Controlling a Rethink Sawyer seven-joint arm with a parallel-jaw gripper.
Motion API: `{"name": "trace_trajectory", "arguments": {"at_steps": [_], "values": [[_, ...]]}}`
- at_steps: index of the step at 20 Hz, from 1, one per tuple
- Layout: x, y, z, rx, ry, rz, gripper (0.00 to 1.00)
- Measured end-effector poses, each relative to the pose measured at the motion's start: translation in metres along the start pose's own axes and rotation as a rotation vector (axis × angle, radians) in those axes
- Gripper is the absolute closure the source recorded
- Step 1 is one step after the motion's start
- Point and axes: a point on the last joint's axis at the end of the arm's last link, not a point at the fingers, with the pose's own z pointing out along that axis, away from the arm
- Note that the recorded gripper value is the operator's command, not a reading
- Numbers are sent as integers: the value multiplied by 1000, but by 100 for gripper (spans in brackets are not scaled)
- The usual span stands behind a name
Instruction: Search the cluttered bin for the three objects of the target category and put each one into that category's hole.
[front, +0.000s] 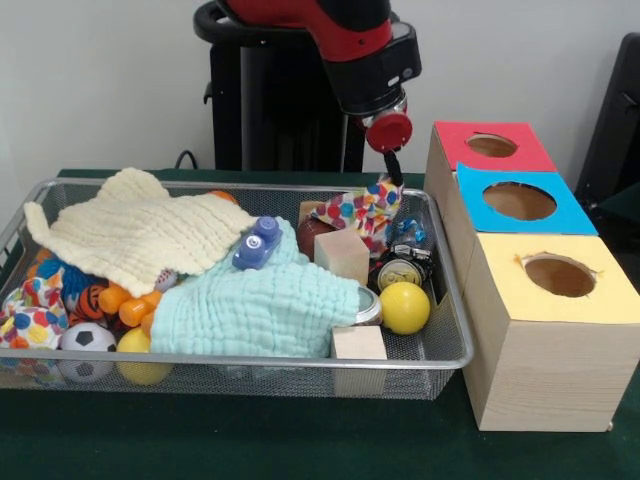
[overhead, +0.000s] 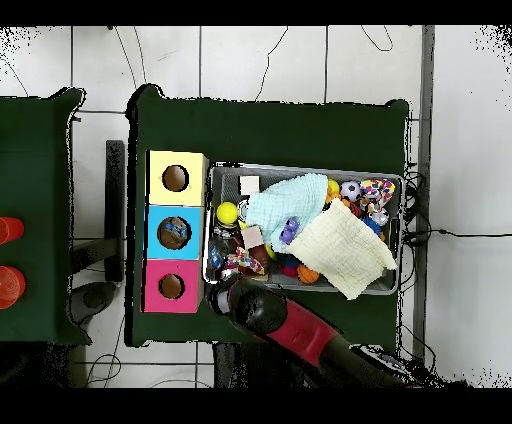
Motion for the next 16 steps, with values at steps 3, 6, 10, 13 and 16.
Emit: {"name": "trace_trajectory", "arguments": {"at_steps": [3, 6, 10, 13, 16], "values": [[6, -2, -17, 45, 14, -4, 100], [12, -7, -31, 97, 26, -11, 100], [15, -17, -56, 175, 46, -8, 100], [7, -25, -86, 240, 57, -9, 100], [-11, -32, -117, 286, 46, -9, 100]]}}
